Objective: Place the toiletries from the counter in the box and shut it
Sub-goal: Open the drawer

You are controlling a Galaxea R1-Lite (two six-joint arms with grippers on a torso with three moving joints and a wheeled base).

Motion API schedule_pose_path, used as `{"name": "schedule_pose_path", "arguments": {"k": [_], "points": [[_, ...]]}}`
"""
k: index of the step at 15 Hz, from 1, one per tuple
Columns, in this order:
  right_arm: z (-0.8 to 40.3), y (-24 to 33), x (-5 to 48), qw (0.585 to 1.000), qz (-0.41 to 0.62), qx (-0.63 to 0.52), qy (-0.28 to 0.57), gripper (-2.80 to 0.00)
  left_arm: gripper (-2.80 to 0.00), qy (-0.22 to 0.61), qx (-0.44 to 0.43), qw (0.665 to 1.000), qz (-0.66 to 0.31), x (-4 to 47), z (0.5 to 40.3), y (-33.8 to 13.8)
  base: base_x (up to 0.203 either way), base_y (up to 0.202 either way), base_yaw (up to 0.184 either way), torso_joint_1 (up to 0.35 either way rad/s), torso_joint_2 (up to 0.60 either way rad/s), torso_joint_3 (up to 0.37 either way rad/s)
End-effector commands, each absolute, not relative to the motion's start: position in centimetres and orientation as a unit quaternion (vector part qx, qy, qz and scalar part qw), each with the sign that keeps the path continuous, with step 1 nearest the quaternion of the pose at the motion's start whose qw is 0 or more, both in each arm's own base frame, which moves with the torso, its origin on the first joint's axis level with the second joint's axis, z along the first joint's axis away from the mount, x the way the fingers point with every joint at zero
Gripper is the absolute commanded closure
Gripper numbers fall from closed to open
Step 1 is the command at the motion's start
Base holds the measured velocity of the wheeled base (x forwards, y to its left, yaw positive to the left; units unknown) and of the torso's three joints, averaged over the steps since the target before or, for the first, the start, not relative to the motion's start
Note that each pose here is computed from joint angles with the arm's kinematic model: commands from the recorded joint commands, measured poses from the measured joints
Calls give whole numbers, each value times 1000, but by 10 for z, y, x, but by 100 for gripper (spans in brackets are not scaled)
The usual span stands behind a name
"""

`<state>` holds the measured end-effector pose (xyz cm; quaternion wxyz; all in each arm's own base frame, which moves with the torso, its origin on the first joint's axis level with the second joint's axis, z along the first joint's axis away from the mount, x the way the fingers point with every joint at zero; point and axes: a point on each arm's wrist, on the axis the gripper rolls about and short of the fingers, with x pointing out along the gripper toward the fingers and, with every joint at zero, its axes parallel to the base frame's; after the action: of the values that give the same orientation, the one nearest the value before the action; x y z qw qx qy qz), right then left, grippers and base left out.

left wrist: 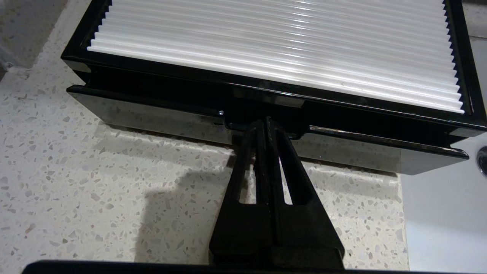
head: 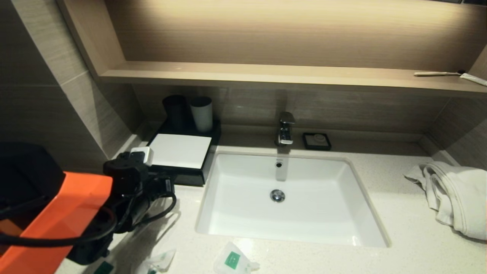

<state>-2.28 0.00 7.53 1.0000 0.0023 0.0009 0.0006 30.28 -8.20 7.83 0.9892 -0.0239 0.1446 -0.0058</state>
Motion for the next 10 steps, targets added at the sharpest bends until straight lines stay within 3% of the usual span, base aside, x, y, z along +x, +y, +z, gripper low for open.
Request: {"name": "schedule_pose_path", "arguments": {"k": [1,10], "points": [[75,0,-23,1000,1,2,1,0,0,144,-24,989,-4,303,72,-82,0,0,0,0,0,0],[75,0,-23,1000,1,2,1,0,0,136,-23,990,-9,299,70,-83,0,0,0,0,0,0]]}}
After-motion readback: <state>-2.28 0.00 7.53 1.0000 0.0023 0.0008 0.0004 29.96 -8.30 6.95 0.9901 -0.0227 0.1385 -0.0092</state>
